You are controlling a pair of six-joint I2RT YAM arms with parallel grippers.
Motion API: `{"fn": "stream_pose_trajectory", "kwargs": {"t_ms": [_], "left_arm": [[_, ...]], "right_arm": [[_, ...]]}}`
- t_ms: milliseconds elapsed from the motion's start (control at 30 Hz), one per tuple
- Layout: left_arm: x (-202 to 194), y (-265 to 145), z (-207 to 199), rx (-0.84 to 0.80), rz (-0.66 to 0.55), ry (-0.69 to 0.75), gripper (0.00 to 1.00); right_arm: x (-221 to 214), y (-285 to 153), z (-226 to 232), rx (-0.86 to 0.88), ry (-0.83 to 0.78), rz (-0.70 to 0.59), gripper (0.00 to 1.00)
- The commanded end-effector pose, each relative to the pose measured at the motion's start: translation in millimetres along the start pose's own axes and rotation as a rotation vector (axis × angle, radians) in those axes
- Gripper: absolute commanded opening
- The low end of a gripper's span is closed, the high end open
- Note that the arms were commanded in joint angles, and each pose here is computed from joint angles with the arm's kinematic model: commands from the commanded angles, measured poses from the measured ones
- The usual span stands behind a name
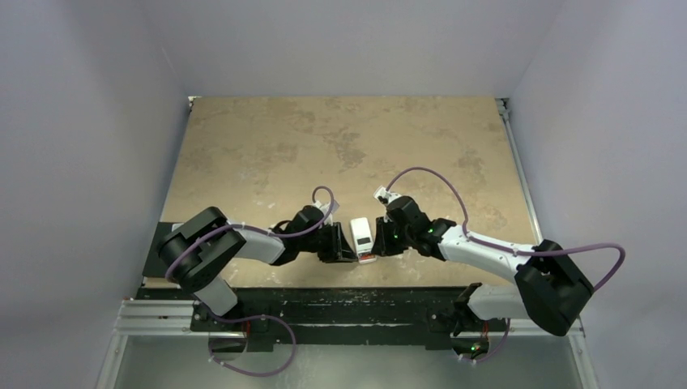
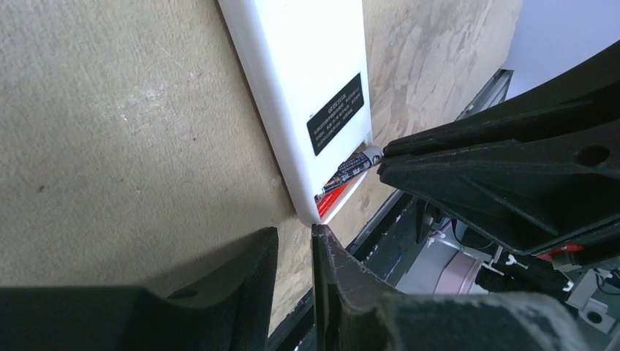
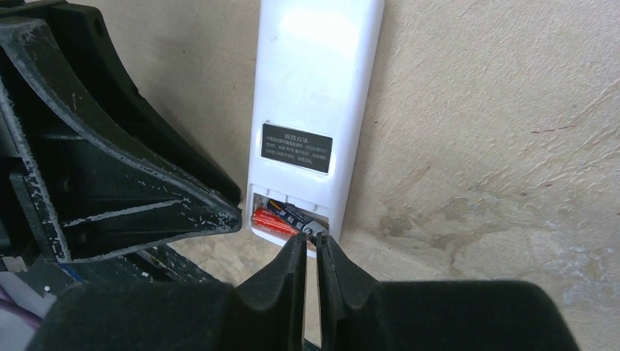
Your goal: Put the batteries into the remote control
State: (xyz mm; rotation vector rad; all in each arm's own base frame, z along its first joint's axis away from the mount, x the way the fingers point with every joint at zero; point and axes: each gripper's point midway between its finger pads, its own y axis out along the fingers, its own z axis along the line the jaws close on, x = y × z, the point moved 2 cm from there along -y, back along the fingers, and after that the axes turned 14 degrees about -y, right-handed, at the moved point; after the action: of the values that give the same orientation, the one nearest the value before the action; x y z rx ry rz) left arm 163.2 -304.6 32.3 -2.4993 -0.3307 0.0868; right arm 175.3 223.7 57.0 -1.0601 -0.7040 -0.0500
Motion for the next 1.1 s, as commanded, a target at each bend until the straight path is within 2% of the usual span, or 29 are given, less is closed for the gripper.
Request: {"fn": "stream_pose_trajectory", "kwargs": {"t_ms": [0, 1067], "left_arm": [[2, 6, -5, -0.004, -0.001, 0.012, 0.22], [9, 14, -19, -0.017, 0.002, 0.036, 0.14]], "right_arm": [[6, 2, 7, 0.031, 0.001, -0.019, 0.17], [8, 11, 15, 0.016, -0.015, -0.004, 0.12]]}}
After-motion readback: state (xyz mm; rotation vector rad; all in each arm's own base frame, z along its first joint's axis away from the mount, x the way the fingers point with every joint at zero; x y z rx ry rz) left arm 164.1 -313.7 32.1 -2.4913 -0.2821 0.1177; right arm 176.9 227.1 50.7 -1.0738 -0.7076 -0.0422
